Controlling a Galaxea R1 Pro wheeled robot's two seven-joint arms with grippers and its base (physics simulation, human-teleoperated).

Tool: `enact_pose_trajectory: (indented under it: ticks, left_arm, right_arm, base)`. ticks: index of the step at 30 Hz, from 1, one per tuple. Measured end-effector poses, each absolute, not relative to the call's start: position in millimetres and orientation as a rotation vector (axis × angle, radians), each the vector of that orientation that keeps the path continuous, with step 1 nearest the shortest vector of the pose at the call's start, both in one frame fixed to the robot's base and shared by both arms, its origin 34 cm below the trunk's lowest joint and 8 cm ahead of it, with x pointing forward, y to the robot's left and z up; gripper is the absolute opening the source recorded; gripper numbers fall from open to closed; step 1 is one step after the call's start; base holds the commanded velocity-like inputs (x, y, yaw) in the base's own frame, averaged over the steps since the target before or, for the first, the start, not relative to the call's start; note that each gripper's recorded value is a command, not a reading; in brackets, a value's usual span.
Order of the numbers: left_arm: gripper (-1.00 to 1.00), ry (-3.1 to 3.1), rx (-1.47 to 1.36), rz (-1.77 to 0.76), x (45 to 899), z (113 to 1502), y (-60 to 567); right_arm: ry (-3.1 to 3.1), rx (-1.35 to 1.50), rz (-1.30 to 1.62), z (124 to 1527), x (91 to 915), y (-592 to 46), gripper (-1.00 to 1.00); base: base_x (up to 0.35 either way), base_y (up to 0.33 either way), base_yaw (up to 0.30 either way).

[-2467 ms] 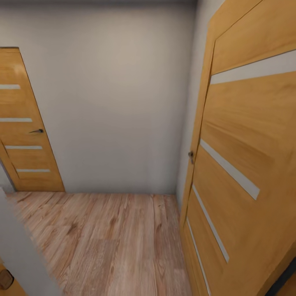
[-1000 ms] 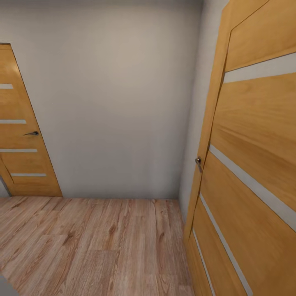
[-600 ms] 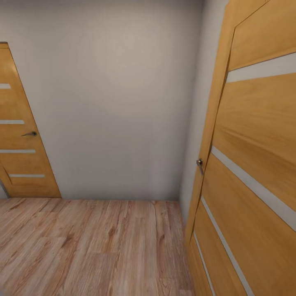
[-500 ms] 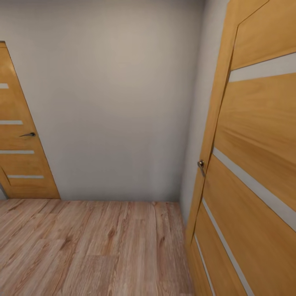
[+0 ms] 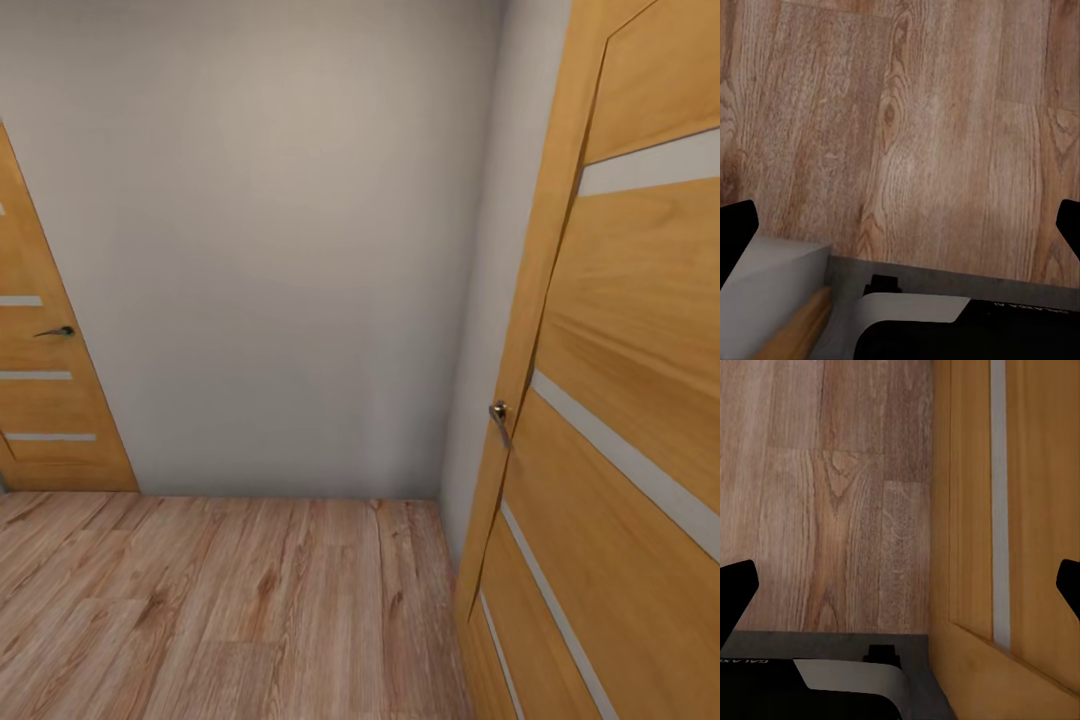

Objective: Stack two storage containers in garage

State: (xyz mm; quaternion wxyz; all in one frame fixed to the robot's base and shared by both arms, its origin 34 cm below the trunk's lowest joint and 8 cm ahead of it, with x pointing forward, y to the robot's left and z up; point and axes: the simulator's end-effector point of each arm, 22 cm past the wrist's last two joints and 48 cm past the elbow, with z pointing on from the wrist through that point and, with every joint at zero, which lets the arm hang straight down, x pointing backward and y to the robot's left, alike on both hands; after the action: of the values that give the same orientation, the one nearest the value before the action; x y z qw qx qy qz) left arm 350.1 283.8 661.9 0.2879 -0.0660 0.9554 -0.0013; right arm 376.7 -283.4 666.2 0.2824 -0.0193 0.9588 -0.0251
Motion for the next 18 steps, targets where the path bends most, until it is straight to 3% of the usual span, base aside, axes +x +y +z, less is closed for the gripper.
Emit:
enact_pose_trajectory:
  ticks: [5,12,18]
  left_arm:
    - [1.0,2.552,-0.177,-0.004,349.9,661.9,282.9]
    - [1.0,2.551,-0.176,-0.003,349.8,662.1,283.2]
    - [1.0,2.552,-0.176,-0.003,350.1,661.9,283.6]
  right_arm:
    - [2.567,-0.052,-0.067,666.3,376.7,-283.4,1.0]
    - [2.567,-0.052,-0.067,666.5,376.5,-283.4,1.0]
    - [2.568,-0.052,-0.067,666.2,376.7,-283.4,1.0]
  base:
    - [0.059,0.0,0.0]
    - [0.275,0.0,0.0]
    - [0.082,0.0,0.0]
